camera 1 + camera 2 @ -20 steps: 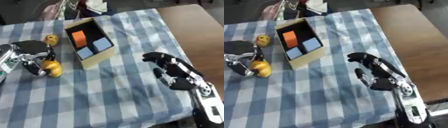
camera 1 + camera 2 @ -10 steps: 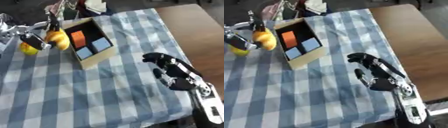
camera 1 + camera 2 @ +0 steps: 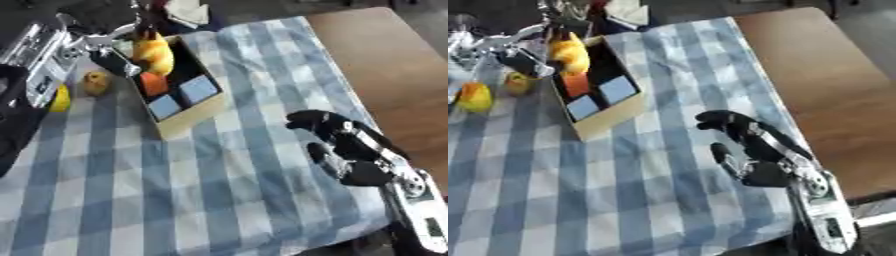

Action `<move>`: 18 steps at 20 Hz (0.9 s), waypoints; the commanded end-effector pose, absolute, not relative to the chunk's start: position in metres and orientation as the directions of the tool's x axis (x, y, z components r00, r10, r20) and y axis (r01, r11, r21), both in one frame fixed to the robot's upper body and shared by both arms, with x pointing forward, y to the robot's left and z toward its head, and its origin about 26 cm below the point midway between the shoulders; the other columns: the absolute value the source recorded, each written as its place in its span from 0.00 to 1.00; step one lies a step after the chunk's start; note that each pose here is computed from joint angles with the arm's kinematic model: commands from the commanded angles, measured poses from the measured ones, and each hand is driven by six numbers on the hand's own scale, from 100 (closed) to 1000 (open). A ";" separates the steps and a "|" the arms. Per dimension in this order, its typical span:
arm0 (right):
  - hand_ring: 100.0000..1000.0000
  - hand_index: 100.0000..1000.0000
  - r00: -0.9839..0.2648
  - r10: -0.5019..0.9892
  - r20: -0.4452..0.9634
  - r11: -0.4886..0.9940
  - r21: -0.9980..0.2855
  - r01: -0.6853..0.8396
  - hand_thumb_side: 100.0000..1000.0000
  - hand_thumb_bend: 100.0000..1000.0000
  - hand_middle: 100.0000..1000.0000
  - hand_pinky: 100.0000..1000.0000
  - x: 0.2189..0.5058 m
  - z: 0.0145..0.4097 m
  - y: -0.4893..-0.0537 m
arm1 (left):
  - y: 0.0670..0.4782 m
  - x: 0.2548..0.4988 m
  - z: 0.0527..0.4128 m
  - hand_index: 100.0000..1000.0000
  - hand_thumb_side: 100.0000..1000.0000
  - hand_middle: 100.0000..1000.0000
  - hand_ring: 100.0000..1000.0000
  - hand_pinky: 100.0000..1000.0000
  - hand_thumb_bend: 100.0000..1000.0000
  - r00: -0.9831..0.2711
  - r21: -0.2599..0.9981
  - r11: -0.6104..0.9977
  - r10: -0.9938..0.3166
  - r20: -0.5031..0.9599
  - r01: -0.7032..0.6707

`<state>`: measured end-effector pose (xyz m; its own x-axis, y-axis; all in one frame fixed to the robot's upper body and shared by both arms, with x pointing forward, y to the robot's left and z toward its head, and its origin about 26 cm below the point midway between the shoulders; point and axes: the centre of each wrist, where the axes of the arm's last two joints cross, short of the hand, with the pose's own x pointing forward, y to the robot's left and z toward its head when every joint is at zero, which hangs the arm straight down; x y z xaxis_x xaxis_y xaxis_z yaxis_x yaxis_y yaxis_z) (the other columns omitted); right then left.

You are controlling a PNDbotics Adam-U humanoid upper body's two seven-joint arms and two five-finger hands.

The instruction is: Pick up objects on the table and place them in the box.

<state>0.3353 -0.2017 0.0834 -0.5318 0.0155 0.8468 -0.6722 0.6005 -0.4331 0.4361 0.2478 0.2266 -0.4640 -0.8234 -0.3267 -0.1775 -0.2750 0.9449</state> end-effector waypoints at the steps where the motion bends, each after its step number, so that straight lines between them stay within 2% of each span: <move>1: 0.86 0.88 -0.553 0.003 0.833 0.589 -0.449 -0.672 0.26 0.00 0.85 1.00 0.337 0.092 -0.199 | 0.246 0.445 0.226 0.69 0.06 0.54 0.53 0.60 0.32 -0.416 0.934 -0.270 -0.841 -0.347 -0.232; 7: 0.86 0.88 -0.554 0.001 0.833 0.585 -0.450 -0.675 0.26 0.00 0.85 1.00 0.338 0.093 -0.198 | 0.245 0.453 0.210 0.73 0.06 0.59 0.58 0.64 0.35 -0.337 0.912 -0.287 -0.862 -0.379 -0.293; 12: 0.86 0.88 -0.555 -0.001 0.832 0.583 -0.450 -0.676 0.26 0.00 0.85 1.00 0.338 0.093 -0.197 | 0.245 0.454 0.203 0.80 0.06 0.71 0.67 0.69 0.37 -0.330 0.910 -0.290 -0.863 -0.382 -0.296; 18: 0.86 0.88 -0.555 0.001 0.832 0.590 -0.449 -0.671 0.26 0.00 0.85 1.00 0.338 0.093 -0.198 | 0.257 0.447 0.217 0.80 0.05 0.67 0.65 0.69 0.31 -0.333 0.918 -0.238 -0.879 -0.342 -0.317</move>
<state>0.3361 -0.1995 0.0851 -0.5335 0.0121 0.8457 -0.6781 0.5915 -0.4362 0.4495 0.2460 0.1968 -0.3575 -0.8723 -0.3335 -0.2746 -0.2431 0.9303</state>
